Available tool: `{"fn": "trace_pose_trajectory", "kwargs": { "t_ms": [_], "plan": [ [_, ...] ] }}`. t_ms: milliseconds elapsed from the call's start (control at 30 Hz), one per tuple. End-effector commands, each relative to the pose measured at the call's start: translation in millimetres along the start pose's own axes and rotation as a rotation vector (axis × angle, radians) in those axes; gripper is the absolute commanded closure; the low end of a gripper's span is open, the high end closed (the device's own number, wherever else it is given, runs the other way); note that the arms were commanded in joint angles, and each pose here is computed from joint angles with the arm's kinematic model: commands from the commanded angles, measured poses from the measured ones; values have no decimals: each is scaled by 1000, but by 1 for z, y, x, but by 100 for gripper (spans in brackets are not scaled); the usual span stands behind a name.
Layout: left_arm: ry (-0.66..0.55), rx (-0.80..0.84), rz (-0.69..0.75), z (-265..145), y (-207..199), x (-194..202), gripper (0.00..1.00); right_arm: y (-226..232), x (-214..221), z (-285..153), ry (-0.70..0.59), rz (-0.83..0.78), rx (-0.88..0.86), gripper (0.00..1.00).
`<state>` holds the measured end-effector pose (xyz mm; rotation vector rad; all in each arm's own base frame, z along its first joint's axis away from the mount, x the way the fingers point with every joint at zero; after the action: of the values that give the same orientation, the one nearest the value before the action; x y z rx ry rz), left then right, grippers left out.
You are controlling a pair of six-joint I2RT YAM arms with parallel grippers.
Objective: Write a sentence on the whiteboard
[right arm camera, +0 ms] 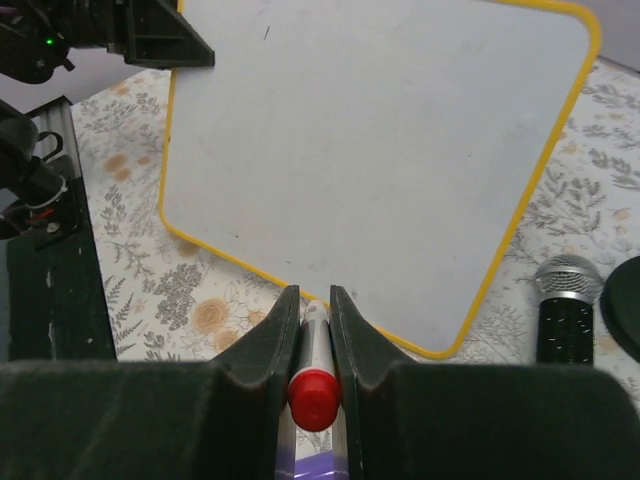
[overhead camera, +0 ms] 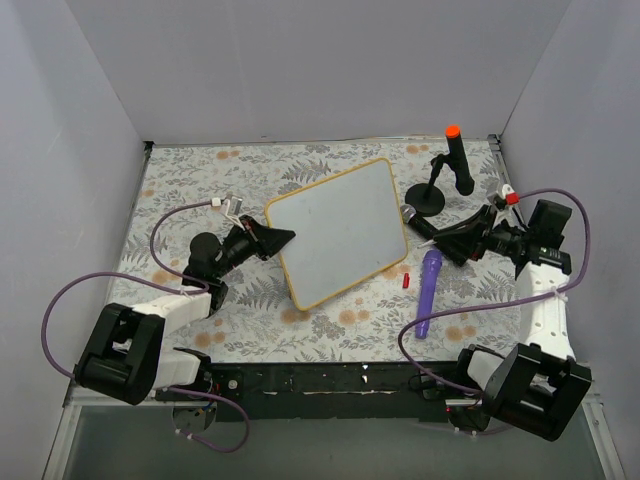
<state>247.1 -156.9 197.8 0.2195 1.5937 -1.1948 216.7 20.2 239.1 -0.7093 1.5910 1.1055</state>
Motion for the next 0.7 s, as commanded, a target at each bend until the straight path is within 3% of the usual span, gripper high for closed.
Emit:
{"fn": "trace_pose_trajectory", "kwargs": {
  "t_ms": [0,367,667],
  "plan": [
    [-180,86,80,4,-22,-28,100,6,-16,-6,71,-25,49,99],
    [-197,93,27,9,-26,-35,100,18,-33,-4,143,-68,44,99],
    [-133,34,-3,7,-24,-27,100,30,-42,40,244,-130,-148,99]
  ]
}}
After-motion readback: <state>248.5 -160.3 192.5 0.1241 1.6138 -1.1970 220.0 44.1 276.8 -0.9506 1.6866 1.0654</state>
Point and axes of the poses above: each gripper's point midway between its finger pads, its own z axis out along the fingers, its own y axis along the line the jaws close on, x = y × z, the point moved 8 cm from there along -z, back along the fingers, and after that the axes turned 5 degrees about z, right-handed, at the moved point
